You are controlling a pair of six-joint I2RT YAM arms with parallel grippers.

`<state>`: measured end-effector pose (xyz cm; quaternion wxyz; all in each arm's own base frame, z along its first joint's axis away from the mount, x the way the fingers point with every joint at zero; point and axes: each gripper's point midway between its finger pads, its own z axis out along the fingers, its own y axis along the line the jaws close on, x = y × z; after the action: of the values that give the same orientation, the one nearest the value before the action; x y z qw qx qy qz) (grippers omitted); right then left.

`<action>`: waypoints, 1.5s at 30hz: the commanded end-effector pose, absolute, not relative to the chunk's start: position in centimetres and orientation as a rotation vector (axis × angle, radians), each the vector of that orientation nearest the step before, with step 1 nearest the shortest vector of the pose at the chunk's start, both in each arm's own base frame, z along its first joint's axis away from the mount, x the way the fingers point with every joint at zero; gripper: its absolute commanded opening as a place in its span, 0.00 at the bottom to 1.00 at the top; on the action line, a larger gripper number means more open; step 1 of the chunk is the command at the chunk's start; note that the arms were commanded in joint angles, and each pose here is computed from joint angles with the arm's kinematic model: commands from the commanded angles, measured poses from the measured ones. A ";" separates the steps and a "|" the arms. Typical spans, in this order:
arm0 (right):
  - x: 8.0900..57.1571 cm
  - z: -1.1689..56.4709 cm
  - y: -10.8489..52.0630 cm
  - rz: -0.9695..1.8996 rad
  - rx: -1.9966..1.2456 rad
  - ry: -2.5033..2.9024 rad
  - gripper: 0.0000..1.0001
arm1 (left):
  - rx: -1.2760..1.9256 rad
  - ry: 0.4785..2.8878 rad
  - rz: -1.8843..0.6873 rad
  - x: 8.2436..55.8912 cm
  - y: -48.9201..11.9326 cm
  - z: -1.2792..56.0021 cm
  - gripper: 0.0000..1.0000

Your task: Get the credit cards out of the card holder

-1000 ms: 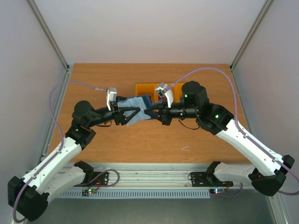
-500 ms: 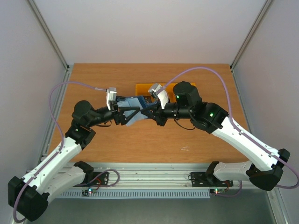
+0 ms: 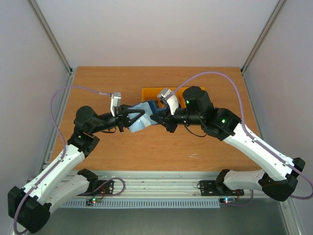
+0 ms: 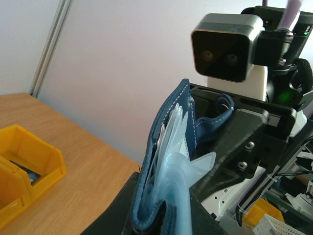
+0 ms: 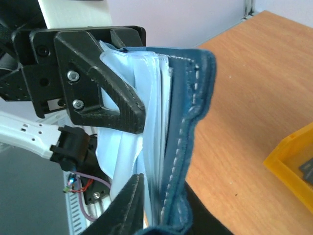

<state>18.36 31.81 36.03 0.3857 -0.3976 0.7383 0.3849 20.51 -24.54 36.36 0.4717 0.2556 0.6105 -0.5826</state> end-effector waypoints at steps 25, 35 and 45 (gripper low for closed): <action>19.4 35.6 29.5 1.053 -0.894 1.902 0.14 | 0.646 1.438 -1.412 20.6 -24.5 37.1 0.00; 19.8 35.2 30.4 1.054 -0.930 1.922 0.12 | 0.675 1.417 -1.424 20.2 -24.6 37.3 0.00; 19.1 35.8 32.3 1.169 -1.008 1.864 0.26 | 0.687 1.406 -1.429 19.9 -24.6 37.5 0.00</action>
<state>20.50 30.47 34.15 0.3623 -0.3538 0.7604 0.4066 20.78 -24.54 35.79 0.4643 0.2575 0.6149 -0.5832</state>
